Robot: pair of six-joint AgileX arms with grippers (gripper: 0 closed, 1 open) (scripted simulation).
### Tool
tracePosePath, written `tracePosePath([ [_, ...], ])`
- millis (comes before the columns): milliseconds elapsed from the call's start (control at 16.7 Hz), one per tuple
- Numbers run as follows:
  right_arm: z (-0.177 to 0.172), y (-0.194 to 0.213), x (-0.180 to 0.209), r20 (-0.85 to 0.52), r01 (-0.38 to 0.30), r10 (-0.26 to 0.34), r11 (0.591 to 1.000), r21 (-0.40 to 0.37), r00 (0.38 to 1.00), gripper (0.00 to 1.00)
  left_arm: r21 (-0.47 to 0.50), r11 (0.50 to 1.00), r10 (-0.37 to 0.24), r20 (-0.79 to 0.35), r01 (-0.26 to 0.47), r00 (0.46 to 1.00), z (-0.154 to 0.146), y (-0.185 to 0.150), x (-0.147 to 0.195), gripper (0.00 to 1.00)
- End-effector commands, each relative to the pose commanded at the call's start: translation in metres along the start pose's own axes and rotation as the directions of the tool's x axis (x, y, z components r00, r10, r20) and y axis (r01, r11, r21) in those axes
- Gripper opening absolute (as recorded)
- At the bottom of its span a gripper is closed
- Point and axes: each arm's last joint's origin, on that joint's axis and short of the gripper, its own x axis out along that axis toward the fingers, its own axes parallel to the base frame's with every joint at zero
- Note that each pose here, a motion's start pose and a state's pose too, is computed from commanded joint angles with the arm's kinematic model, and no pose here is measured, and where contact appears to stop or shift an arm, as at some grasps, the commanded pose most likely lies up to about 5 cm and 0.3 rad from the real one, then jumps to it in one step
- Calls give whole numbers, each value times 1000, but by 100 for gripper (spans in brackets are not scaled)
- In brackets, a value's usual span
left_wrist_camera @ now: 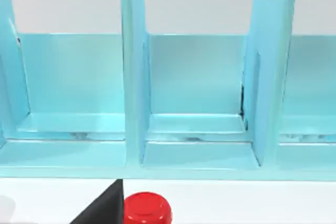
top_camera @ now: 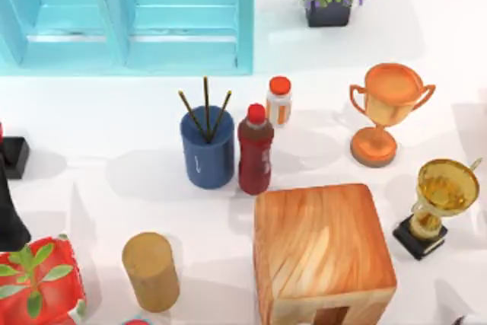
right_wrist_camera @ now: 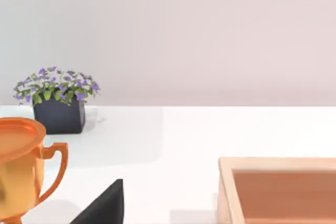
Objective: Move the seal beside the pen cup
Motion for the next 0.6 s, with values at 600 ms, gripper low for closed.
tracePosePath([
  [600, 0, 0, 0, 0, 0, 0, 1000, 0, 1000, 100, 28, 999, 30, -292, -23, 956, 67, 4, 14, 100],
])
